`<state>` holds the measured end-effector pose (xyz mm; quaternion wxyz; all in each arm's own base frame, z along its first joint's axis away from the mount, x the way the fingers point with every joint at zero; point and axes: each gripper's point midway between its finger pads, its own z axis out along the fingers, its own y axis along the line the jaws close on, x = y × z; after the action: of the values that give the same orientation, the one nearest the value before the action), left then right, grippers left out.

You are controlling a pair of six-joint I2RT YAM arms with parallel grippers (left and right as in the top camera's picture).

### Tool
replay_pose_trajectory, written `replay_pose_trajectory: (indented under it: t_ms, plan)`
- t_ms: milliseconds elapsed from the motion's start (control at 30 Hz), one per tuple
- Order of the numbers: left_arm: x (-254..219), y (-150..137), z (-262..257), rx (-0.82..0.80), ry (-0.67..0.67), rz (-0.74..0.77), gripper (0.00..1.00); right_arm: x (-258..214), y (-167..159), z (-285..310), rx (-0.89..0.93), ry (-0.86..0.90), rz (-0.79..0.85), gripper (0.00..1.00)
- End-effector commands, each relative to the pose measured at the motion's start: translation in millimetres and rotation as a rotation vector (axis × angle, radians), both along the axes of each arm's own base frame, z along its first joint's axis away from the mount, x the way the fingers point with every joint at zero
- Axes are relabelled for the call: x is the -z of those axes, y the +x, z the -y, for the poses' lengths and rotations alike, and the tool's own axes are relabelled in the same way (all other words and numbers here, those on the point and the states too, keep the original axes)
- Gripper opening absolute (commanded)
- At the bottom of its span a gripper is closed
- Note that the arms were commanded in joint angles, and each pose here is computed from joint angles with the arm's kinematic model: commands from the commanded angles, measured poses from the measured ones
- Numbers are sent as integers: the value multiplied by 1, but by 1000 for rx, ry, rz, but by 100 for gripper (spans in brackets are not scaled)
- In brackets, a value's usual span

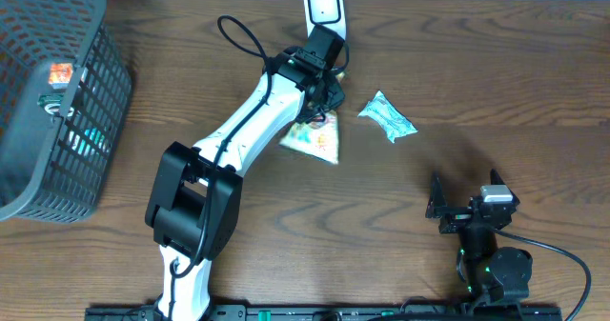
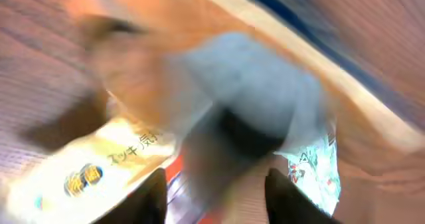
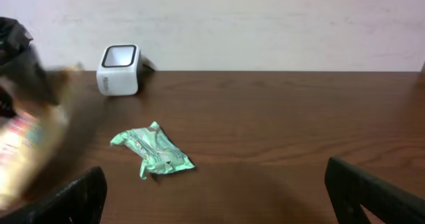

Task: Scan the item barcode
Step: 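Release the yellow bag on the table beside the green packet, then return the left gripper over the grey basket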

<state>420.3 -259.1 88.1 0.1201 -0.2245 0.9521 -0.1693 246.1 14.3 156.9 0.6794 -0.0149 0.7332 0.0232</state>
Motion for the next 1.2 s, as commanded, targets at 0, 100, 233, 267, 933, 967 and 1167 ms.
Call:
replay_pose_trajectory:
  t_ms: [0,100,233,267,933,967,1167]
  plan:
    - [-13,4,2,21,-20,32,71,0,0,1,4,3,0,99]
    - [-22,8,4,75,-13,72,80,0,0,1,4,3,0,99]
    - [-52,12,6,178,-2,169,84,0,0,1,4,3,0,99]
    - [-63,13,5,202,-1,201,84,0,0,1,4,3,0,99]
    - [-263,13,-212,-78,394,672,85,0,0,1,4,3,0,99]
    - [-262,12,-219,-93,401,663,85,0,0,1,4,3,0,99]
    - [-255,11,-263,-182,438,616,85,0,0,1,4,3,0,99]
